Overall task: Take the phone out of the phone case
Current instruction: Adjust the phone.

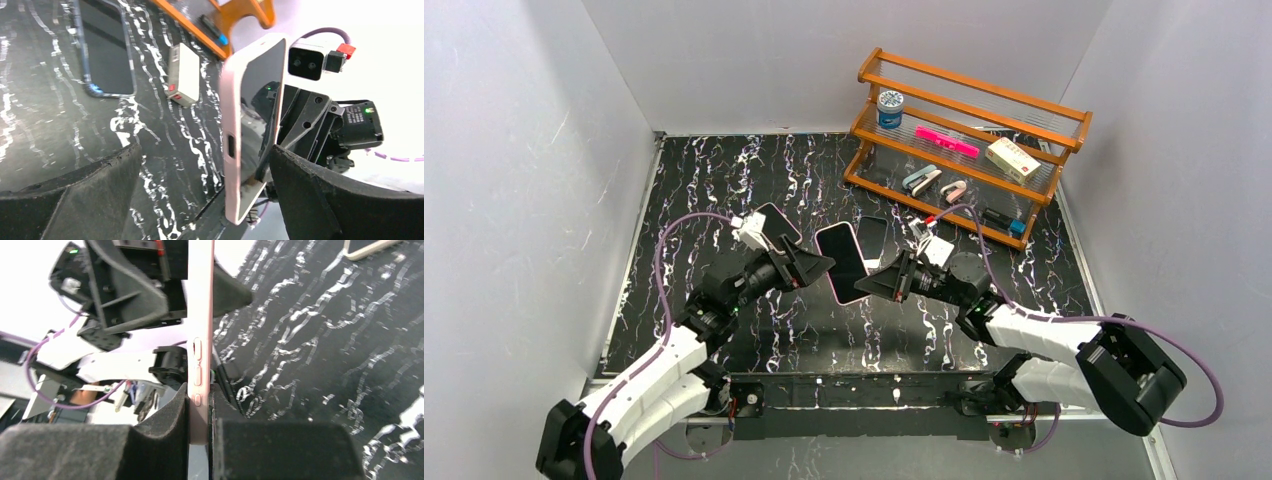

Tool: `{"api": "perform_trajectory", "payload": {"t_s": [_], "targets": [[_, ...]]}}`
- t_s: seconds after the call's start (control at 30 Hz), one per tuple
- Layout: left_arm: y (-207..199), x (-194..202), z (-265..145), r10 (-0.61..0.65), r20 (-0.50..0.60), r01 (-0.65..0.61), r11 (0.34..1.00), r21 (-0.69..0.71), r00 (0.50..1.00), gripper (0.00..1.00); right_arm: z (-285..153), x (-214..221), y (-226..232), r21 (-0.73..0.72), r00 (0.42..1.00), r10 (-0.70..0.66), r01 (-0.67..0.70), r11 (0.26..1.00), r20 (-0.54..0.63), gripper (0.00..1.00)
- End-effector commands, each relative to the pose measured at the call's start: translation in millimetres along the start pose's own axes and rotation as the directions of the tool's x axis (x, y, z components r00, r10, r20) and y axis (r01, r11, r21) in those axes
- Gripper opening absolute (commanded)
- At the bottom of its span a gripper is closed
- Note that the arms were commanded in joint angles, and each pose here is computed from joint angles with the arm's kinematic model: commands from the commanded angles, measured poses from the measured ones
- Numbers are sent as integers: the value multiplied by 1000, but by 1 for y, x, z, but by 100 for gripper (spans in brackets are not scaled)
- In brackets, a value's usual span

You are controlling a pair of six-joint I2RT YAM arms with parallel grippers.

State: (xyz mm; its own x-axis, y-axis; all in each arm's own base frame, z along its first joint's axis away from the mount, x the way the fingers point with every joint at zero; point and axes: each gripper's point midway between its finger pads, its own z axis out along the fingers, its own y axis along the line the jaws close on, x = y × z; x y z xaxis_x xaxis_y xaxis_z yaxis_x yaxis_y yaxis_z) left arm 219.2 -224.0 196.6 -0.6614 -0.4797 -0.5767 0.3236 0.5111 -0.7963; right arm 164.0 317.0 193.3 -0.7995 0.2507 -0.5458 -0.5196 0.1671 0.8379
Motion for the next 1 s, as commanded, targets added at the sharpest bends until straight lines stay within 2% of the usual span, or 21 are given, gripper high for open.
{"api": "perform_trajectory", "payload": {"t_s": [0.0, 0.23, 0.33, 0.4, 0.5, 0.53, 0.6, 0.63, 0.67, 0.77, 0.87, 0.97], "targets": [[-46, -5, 3, 2, -25, 3, 977, 211, 1000, 94, -12, -22, 72, -274, 993, -99, 114, 955, 68, 1], [-69, -7, 4, -20, -60, 38, 951, 307, 998, 87, -12, -20, 85, -329, 992, -121, 125, 936, 33, 1], [-78, -8, 2, -34, -71, 57, 936, 347, 997, 77, -11, -19, 88, -352, 993, -115, 116, 929, 23, 1], [-83, -9, 0, -37, -69, 60, 929, 366, 997, 66, -11, -19, 89, -358, 993, -114, 114, 927, 22, 1], [-86, -11, -1, -45, -62, 65, 925, 374, 997, 43, -8, -20, 88, -356, 993, -118, 118, 927, 22, 1], [-86, -13, -1, -49, -58, 68, 925, 374, 997, 31, -7, -21, 88, -354, 993, -119, 119, 928, 22, 1], [-86, -15, -1, -73, -49, 86, 926, 367, 996, 13, -6, -21, 86, -345, 993, -120, 119, 931, 19, 4], [-85, -16, -1, -94, -47, 104, 927, 360, 995, 2, -5, -21, 85, -339, 992, -121, 121, 933, 20, 10], [-83, -18, 0, -124, -42, 131, 928, 349, 991, 0, -5, -21, 83, -333, 992, -123, 123, 935, 22, 18], [-76, -25, 1, -199, -3, 190, 928, 320, 980, 0, -3, -20, 79, -308, 991, -131, 133, 942, 28, 41], [-70, -34, -2, -256, 59, 226, 924, 308, 965, 0, -1, -17, 75, -289, 990, -132, 139, 947, 41, 59], [-67, -46, -6, -309, 131, 257, 915, 310, 942, 0, -1, -12, 75, -283, 990, -132, 143, 948, 59, 69]]}}
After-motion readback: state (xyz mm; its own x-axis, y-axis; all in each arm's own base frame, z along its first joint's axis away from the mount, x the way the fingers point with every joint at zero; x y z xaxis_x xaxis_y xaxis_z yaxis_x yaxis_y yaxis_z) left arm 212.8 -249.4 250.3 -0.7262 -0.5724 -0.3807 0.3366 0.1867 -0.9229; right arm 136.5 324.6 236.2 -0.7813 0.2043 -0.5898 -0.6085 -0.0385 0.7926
